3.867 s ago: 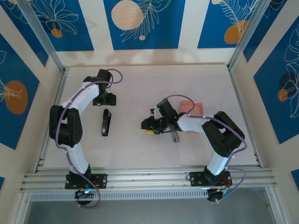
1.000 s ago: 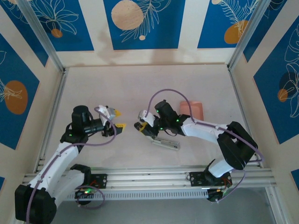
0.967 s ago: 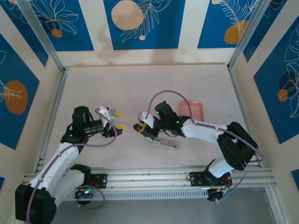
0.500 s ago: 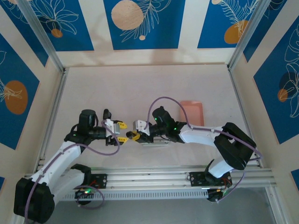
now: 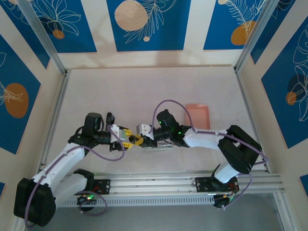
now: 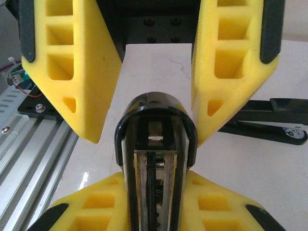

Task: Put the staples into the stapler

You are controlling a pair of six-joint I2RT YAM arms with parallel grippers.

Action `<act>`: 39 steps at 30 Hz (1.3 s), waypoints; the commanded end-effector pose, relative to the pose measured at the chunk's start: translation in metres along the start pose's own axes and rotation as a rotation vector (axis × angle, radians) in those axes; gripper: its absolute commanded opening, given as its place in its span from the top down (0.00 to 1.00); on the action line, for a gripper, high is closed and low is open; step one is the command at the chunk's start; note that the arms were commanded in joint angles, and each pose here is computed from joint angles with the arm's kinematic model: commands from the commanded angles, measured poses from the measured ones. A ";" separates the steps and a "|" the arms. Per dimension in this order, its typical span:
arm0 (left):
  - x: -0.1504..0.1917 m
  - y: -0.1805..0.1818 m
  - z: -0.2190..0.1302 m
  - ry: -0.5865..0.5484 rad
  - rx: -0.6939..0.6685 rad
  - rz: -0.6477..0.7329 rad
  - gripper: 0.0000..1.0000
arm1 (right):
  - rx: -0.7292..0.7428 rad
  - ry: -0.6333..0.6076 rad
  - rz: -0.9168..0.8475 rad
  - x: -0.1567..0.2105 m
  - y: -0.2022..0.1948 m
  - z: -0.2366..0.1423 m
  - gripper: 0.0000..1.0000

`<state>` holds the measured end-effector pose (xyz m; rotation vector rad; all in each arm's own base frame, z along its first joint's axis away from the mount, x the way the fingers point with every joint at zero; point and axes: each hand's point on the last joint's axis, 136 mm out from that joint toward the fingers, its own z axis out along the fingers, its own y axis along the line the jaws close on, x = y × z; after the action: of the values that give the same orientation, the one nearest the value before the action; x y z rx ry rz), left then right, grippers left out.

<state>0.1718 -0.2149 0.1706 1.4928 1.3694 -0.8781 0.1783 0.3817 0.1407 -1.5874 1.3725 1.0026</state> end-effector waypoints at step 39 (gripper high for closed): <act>-0.005 0.010 -0.011 0.151 -0.032 0.021 0.77 | 0.331 -0.015 1.011 0.036 -0.052 -0.055 0.45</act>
<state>0.1828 -0.2057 0.1634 1.5181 1.5262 -0.7748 0.2313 0.3442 0.1486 -0.9479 1.9589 1.1460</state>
